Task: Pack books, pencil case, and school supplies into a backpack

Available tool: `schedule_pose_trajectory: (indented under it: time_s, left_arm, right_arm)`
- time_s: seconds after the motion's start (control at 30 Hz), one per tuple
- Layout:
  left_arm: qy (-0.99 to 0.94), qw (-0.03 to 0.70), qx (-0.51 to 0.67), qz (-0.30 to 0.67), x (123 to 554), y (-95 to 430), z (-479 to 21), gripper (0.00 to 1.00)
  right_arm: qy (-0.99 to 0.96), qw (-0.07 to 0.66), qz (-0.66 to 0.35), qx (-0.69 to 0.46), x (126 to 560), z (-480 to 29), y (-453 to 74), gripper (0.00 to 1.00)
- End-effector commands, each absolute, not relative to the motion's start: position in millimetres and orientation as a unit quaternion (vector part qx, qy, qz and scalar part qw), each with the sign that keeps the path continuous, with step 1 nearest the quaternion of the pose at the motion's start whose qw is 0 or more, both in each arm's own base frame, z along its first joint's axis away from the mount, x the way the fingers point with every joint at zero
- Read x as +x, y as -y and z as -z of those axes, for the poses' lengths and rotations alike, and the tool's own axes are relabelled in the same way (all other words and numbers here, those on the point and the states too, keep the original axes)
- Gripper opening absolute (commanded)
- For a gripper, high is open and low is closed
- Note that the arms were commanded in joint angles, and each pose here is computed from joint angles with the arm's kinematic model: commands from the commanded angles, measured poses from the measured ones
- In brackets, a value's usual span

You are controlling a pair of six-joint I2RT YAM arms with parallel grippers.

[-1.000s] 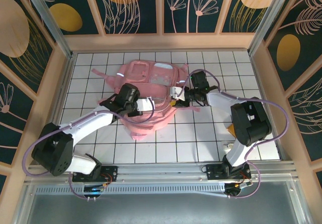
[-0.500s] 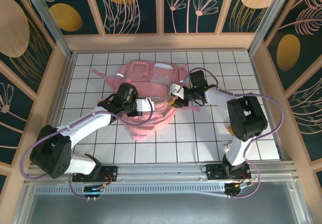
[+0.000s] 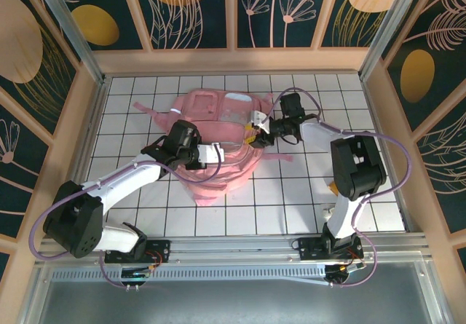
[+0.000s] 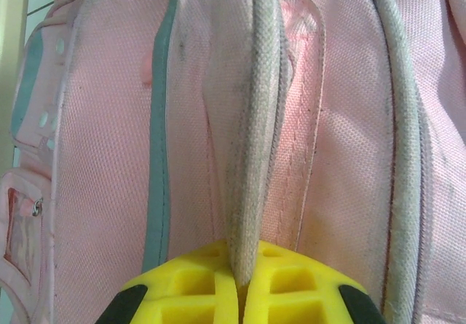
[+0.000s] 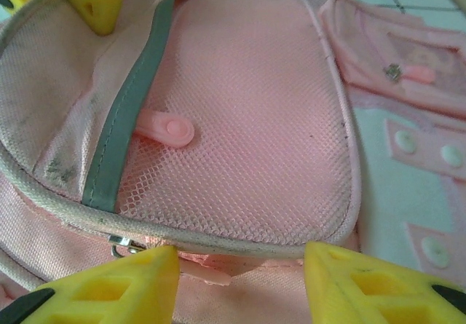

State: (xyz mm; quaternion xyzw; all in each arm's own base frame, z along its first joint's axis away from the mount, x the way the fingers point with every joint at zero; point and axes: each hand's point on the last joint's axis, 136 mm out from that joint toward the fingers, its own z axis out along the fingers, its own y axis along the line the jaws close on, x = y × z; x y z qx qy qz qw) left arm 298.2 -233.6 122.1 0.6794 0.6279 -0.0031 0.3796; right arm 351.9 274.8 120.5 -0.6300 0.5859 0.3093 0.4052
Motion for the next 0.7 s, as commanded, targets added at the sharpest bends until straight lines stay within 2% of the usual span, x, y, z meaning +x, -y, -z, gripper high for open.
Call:
schedule_pose_trajectory:
  time_s: [0.0, 0.5, 0.67]
  left_arm:
    - [-0.591, 0.428, 0.682, 0.044, 299, 260, -155, 0.00]
    - [-0.602, 0.425, 0.672, 0.067, 298, 264, -151, 0.00]
    - [-0.603, 0.429, 0.668, 0.077, 297, 267, -152, 0.00]
  right_arm:
    - [-0.587, 0.377, -0.332, -0.634, 340, -106, -281, 0.47]
    - [-0.568, 0.375, -0.333, -0.653, 329, -103, -260, 0.54]
    - [-0.566, 0.376, -0.323, -0.658, 328, -100, -267, 0.52]
